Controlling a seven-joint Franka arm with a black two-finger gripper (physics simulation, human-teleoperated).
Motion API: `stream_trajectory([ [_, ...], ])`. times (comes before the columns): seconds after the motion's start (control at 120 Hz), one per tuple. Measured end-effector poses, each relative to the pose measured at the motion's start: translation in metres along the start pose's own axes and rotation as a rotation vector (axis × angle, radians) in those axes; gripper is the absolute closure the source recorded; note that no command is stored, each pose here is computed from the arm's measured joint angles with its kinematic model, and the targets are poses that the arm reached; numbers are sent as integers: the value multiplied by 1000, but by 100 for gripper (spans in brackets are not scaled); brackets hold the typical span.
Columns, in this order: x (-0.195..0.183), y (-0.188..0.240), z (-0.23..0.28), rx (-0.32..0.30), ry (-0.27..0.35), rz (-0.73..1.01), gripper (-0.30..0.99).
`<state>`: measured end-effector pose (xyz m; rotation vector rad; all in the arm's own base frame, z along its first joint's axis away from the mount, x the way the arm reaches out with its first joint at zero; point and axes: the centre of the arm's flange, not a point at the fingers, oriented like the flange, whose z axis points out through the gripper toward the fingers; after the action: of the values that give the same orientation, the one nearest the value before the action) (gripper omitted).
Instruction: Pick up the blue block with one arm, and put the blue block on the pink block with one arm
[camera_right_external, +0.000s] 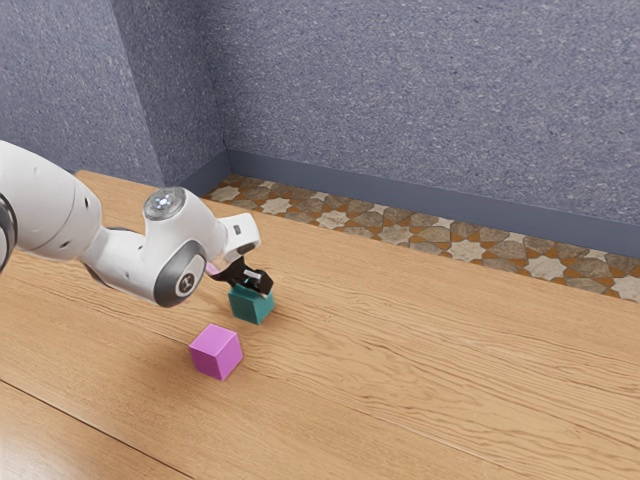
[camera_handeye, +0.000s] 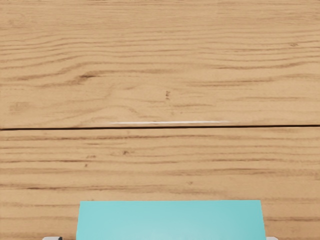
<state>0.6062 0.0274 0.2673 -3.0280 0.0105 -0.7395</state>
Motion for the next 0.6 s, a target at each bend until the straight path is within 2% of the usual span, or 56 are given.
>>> stream_trajectory([
  [0.6,2,2,-13,0,3,6,28],
])
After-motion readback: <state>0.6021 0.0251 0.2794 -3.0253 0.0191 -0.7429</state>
